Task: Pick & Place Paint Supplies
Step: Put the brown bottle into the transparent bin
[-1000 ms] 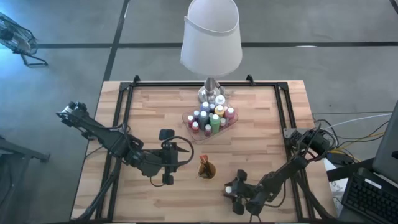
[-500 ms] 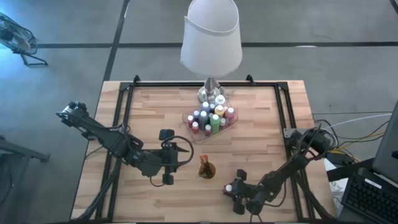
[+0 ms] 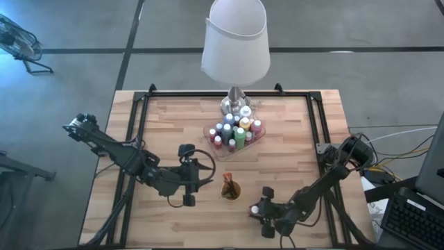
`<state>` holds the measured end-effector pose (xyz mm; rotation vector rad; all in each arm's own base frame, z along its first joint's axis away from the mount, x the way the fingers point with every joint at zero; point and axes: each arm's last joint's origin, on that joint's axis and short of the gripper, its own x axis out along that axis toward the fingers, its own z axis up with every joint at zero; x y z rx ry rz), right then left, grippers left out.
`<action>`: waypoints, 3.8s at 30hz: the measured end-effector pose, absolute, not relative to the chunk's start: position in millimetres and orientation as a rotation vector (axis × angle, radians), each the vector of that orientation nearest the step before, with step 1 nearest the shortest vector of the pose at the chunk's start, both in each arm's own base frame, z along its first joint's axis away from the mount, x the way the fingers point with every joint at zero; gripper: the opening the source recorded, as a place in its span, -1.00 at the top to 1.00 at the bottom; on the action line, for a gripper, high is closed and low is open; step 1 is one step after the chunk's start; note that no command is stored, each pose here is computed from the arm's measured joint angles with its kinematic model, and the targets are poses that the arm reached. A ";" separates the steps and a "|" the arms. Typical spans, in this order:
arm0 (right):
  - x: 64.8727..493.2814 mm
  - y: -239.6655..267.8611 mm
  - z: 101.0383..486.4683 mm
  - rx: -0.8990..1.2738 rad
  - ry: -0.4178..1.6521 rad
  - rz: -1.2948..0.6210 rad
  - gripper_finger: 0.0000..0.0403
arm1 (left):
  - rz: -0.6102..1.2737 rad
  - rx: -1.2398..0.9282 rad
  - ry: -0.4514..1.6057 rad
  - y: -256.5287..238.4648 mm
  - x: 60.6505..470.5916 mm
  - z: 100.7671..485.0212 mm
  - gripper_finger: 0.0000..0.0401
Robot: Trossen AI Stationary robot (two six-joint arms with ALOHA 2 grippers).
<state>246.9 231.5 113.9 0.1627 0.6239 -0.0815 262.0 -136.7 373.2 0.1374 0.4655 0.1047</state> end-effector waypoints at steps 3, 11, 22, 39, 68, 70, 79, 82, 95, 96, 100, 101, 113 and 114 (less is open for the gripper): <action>248.2 229.8 118.8 0.149 0.629 -0.056 0.30 | 0.108 0.123 0.445 -136.2 264.4 373.1 0.16; 244.6 226.7 138.4 0.140 0.617 -0.036 0.24 | 0.070 0.100 0.469 -132.4 288.0 350.3 -0.02; 244.5 218.6 155.4 0.112 0.614 -0.018 0.30 | 0.052 0.099 0.441 -127.7 324.6 330.0 -0.37; 258.6 211.4 170.0 0.047 0.593 0.010 0.30 | -0.160 0.087 0.432 -148.6 367.2 292.7 -0.35; 269.7 201.4 173.9 -0.017 0.571 -0.012 0.23 | -0.228 0.000 0.371 -164.4 395.3 267.6 -0.35; 270.0 201.1 174.0 -0.021 0.570 -0.011 0.25 | -0.230 -0.001 0.358 -164.9 396.3 267.8 -0.35; 270.3 200.9 174.1 -0.031 0.568 -0.008 0.29 | -0.228 -0.002 0.361 -164.4 397.3 266.1 -0.35; 270.6 200.9 174.5 -0.034 0.562 -0.012 0.25 | -0.228 -0.002 0.361 -164.4 397.3 266.1 -0.35; 274.5 198.8 178.3 -0.055 0.523 -0.017 0.31 | -0.231 0.016 0.345 -164.0 398.0 266.9 -0.22; 274.5 198.7 178.7 -0.054 0.522 -0.017 0.30 | -0.232 0.019 0.345 -164.0 398.0 266.9 -0.20; 274.0 198.4 181.5 -0.049 0.515 -0.016 0.25 | -0.232 0.021 0.345 -163.9 398.1 266.9 -0.09; 274.0 198.3 182.2 -0.049 0.512 -0.015 0.24 | -0.232 0.021 0.345 -163.9 398.1 266.9 -0.06; 273.8 198.6 182.5 -0.047 0.511 -0.012 0.31 | -0.235 0.040 0.323 -163.9 398.7 268.7 0.27; 273.8 198.6 182.6 -0.047 0.511 -0.011 0.31 | -0.235 0.040 0.322 -163.9 398.8 268.7 0.29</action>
